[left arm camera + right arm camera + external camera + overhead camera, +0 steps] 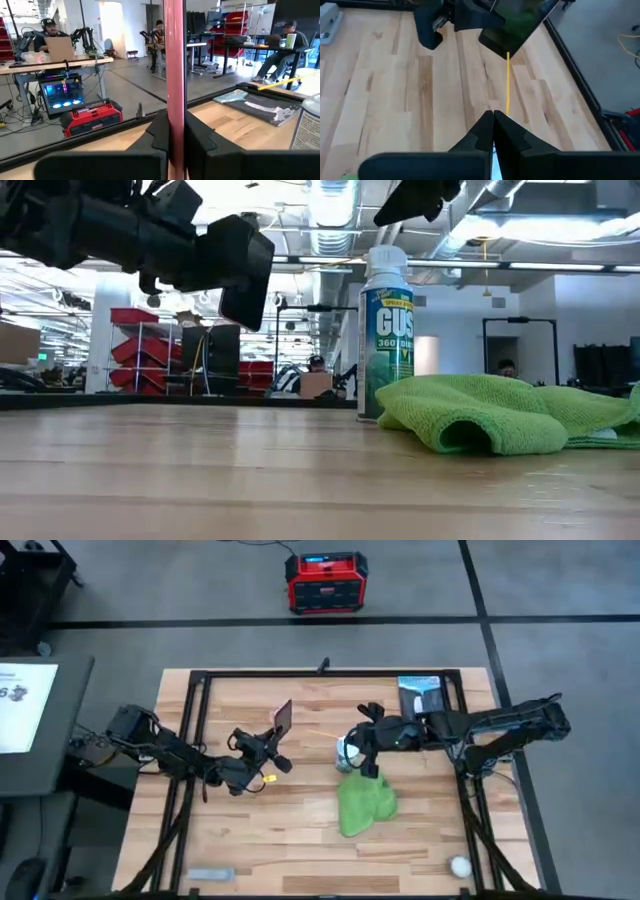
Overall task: Apply microfiber cloth
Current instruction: Spray the front of the pink phone using the white spray bottle
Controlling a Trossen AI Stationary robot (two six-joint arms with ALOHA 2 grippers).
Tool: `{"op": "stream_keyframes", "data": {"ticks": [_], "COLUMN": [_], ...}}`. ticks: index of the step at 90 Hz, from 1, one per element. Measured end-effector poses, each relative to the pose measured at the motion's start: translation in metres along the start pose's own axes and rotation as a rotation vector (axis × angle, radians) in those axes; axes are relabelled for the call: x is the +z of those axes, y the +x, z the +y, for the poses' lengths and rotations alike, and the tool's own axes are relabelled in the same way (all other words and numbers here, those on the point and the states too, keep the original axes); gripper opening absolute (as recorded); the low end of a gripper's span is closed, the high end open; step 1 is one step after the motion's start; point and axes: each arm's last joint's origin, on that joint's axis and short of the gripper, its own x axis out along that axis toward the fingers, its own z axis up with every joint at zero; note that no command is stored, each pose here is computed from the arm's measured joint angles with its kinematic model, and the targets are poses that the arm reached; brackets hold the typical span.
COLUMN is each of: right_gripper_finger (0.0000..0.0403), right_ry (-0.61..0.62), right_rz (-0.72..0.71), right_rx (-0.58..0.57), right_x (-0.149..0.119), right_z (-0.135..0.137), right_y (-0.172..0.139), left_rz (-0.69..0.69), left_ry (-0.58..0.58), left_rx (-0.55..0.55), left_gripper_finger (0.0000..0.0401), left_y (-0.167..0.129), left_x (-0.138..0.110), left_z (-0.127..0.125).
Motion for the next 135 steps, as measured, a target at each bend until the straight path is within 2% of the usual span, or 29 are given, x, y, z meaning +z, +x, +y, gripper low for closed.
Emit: {"op": "stream_keyframes", "data": {"ticks": [20, 38, 67, 94, 135], "right_gripper_finger": [0.0000, 0.0000, 0.0000, 0.0000, 0.0000], "right_ry": [-0.025, -0.082, -0.104, -0.106, -0.093], "right_rz": [0.054, 0.097, 0.084, 0.149, 0.181], "right_rx": [0.023, 0.026, 0.018, -0.013, -0.013], "right_x": [0.001, 0.014, 0.028, 0.024, 0.020], "right_z": [0.001, 0.005, 0.000, -0.013, -0.014], "right_y": [0.019, 0.034, 0.021, 0.022, 0.022], "left_rz": [0.007, 0.003, -0.003, -0.003, -0.003], "left_ry": [-0.007, 0.024, 0.046, 0.043, 0.028], "left_rx": [0.043, 0.021, -0.004, -0.006, -0.012], "left_gripper_finger": [0.0005, 0.0004, 0.0004, 0.0004, 0.0004], "left_y": [-0.001, -0.008, -0.014, -0.014, -0.014], "left_x": [-0.013, -0.015, -0.012, -0.012, -0.012], "left_z": [-0.003, -0.006, -0.008, -0.009, -0.009]}}
